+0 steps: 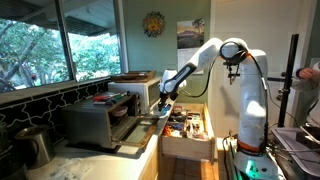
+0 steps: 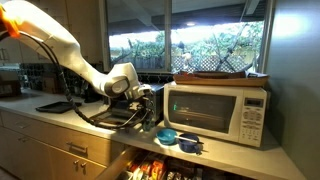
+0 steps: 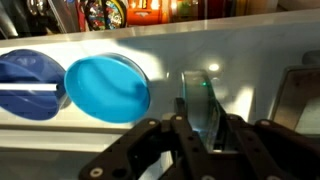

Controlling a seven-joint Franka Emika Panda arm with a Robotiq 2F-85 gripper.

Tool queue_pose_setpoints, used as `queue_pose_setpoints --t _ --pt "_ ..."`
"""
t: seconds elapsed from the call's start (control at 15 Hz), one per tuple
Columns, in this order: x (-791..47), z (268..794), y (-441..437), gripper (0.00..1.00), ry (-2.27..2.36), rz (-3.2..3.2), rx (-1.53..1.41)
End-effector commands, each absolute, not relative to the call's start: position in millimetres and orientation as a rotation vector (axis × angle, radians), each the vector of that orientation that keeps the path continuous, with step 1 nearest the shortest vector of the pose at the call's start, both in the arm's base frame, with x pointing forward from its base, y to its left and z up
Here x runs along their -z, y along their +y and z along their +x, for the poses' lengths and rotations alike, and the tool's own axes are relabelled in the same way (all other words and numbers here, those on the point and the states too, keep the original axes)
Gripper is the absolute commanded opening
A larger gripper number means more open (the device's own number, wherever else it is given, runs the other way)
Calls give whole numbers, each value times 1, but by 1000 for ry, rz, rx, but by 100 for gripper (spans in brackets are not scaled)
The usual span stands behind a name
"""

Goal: Pick up the packaged cello tape and put it on the tray in the oven

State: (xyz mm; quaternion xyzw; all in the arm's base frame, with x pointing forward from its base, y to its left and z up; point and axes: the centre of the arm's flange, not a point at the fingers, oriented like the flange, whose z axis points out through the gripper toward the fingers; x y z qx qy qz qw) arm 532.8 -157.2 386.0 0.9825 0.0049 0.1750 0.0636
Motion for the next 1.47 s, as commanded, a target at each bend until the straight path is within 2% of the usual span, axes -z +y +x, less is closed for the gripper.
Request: queue_pose_setpoints --t 0.0,0.33,0.6,0.67,0.8,0.87,1.4 --pt "-441 465 -130 11 293 2885 -567" --pt "-476 398 -69 11 693 2886 -506" --pt "-471 372 10 9 993 2755 -526" --pt "-475 398 -18 27 872 2820 -494" --pt "-475 385 8 27 959 2782 -509" --pt "-474 382 10 9 969 2777 -512" --pt "-446 389 72 7 1289 2337 -911"
